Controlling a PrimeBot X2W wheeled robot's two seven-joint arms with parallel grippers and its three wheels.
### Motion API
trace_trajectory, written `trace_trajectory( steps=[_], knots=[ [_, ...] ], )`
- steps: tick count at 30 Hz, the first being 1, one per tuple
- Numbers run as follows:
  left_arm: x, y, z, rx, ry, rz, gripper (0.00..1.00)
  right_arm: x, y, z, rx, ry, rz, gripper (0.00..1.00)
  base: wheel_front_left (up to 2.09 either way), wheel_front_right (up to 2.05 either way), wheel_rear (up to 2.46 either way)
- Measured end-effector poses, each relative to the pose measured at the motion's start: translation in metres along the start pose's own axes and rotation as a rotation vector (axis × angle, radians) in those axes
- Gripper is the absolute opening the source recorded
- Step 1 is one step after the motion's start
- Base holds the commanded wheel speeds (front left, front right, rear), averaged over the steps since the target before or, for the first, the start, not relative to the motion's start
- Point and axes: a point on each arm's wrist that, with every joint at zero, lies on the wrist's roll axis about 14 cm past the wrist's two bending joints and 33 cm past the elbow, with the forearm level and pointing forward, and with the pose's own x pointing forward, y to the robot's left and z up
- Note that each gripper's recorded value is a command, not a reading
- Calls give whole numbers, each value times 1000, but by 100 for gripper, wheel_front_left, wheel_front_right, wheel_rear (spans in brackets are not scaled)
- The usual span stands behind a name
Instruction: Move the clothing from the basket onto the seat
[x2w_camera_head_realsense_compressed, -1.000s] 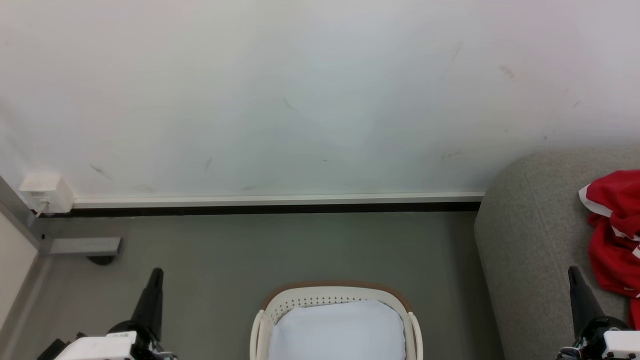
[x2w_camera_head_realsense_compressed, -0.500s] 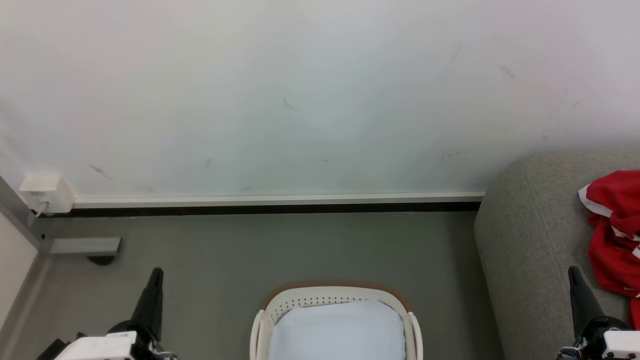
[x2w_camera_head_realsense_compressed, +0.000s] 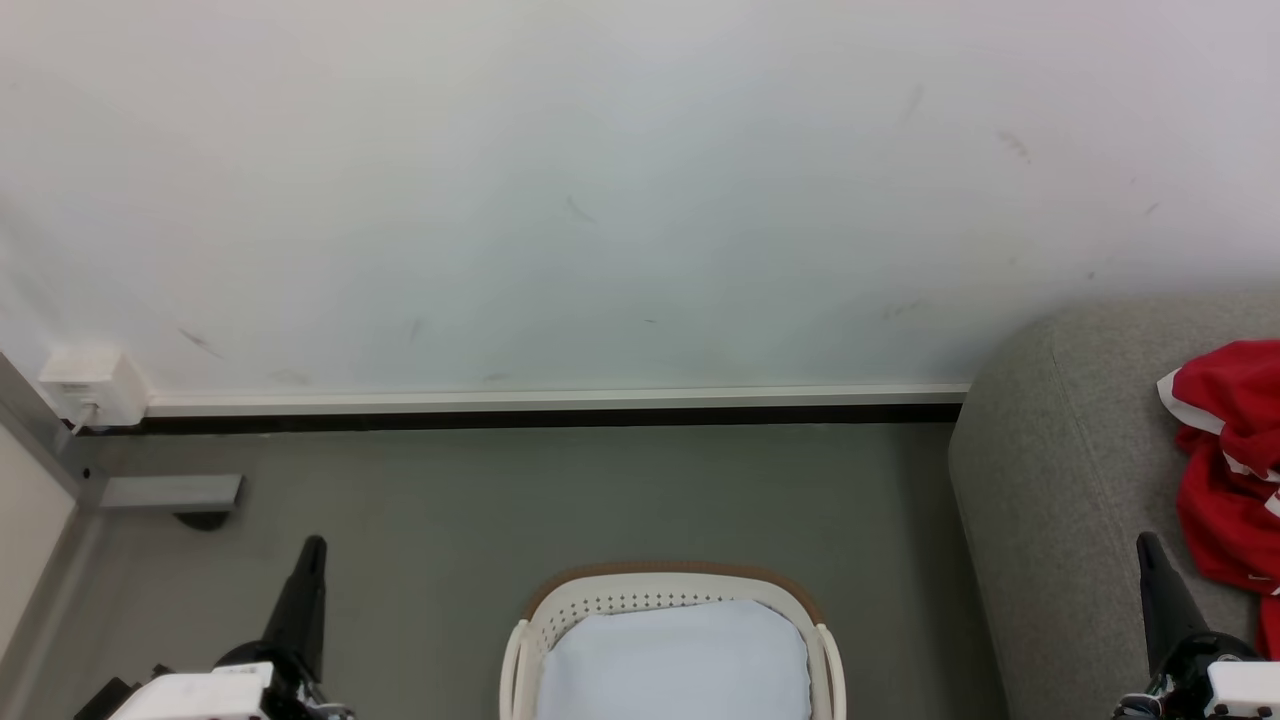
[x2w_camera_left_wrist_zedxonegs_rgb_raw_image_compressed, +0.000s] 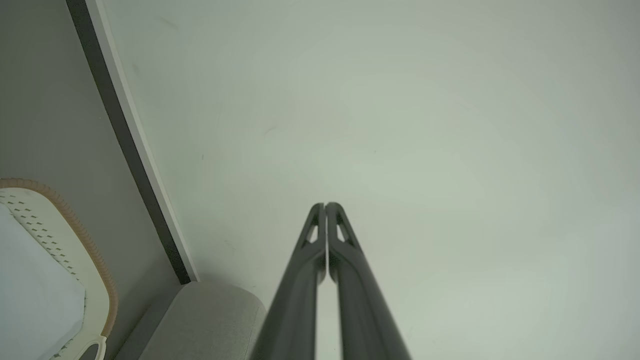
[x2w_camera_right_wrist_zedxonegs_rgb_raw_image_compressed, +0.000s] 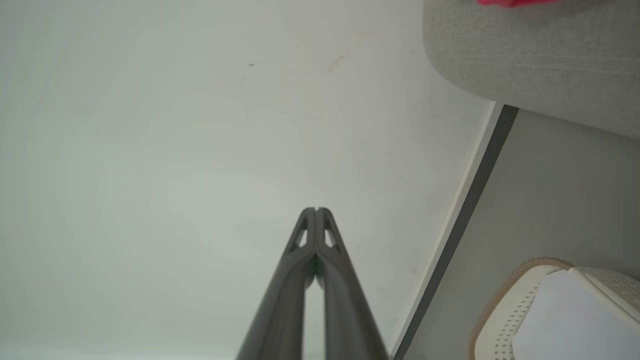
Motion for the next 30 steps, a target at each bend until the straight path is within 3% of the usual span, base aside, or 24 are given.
trace_trajectory(
  steps=[30],
  knots=[
    [0, 0, 0, 0, 0, 0, 0, 0, 0, 0, 1, -1, 0, 0, 0, 0, 0]
  ],
)
